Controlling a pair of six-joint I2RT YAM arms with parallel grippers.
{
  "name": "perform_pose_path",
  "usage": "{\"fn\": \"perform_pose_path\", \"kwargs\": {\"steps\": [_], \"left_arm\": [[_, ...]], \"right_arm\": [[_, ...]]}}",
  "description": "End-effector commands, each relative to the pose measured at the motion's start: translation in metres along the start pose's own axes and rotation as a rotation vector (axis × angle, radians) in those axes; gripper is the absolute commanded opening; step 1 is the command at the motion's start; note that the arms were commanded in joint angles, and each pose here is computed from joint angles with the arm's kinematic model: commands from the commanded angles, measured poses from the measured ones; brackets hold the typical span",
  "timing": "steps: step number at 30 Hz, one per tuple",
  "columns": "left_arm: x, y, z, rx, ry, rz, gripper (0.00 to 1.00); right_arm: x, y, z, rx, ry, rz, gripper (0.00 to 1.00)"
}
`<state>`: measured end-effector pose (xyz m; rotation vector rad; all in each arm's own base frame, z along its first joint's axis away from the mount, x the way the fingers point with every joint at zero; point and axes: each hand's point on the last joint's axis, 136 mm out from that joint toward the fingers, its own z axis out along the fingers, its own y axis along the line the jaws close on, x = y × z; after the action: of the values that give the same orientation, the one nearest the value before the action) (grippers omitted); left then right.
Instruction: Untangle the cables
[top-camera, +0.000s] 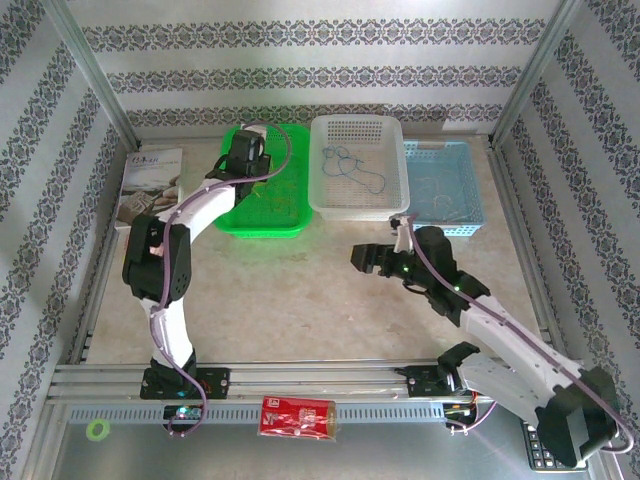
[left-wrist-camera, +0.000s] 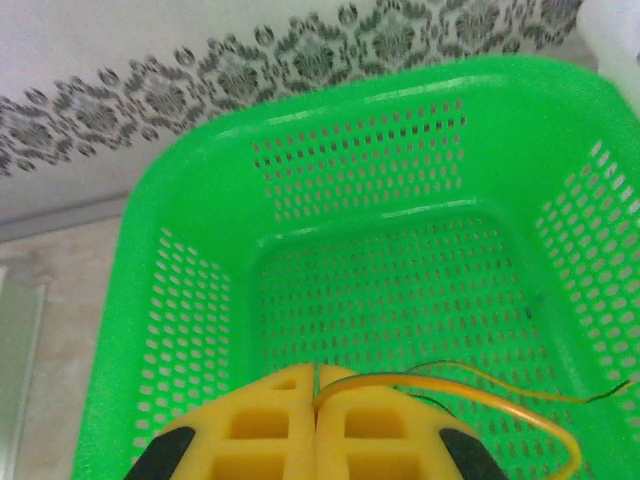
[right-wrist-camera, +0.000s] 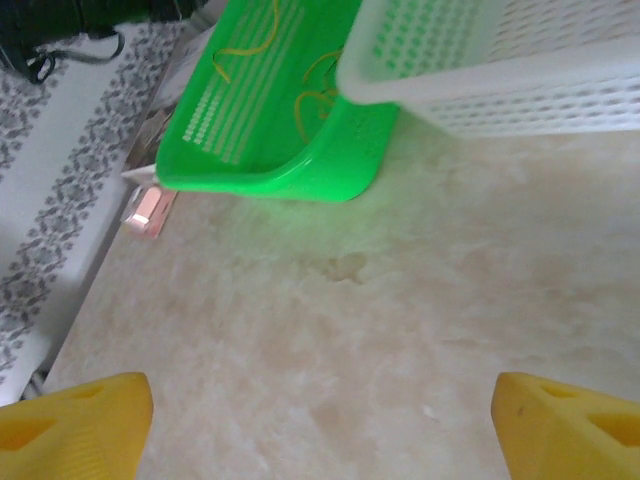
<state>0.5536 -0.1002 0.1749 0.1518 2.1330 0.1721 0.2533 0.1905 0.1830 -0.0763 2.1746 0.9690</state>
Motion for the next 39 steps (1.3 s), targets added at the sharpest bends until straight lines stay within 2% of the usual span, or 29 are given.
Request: {"fn": "perform_pose_path", "kwargs": {"steps": [1, 3, 5, 12, 17, 22, 26, 31, 35, 39], "left_arm": [[-0.007, 0.003, 0.002, 0.027, 0.03, -0.009, 0.13], [-0.009, 0.003, 0.004, 0.032, 0.051, -0.011, 0.64], [-0.013, 0.004, 0.002, 0.036, 0.068, -0.013, 1.0], [-0.041, 0.003, -0.036, 0.12, 0.045, -0.061, 1.0], [-0.054, -0.003, -0.084, 0.233, -0.026, -0.163, 1.0], [-0.054, 0.001, -0.142, 0.312, -0.142, -0.295, 1.0], [-0.041, 0.012, -0.185, 0.323, -0.208, -0.352, 1.0], [-0.009, 0.043, -0.228, 0.213, -0.313, -0.357, 1.0], [0.024, 0.061, -0.24, 0.106, -0.344, -0.301, 1.0], [0.058, 0.078, -0.229, -0.03, -0.331, -0.225, 1.0]], "right_arm": [[0.012, -0.027, -0.01, 0.11, 0.017, 0.01, 0.94], [0.008, -0.035, -0.016, 0.156, -0.004, 0.008, 0.96], [0.004, -0.042, -0.022, 0.207, -0.029, -0.002, 0.98], [-0.024, -0.064, -0.053, 0.383, -0.203, -0.053, 0.98], [-0.045, -0.073, -0.074, 0.482, -0.325, -0.096, 0.98], [-0.067, -0.075, -0.09, 0.504, -0.493, -0.091, 0.98], [-0.082, -0.077, -0.096, 0.574, -0.504, -0.152, 0.98], [-0.094, -0.079, -0.081, 0.621, -0.45, -0.3, 0.98], [-0.098, -0.084, -0.066, 0.632, -0.412, -0.425, 0.98], [-0.094, -0.108, -0.051, 0.654, -0.353, -0.422, 0.98]]}}
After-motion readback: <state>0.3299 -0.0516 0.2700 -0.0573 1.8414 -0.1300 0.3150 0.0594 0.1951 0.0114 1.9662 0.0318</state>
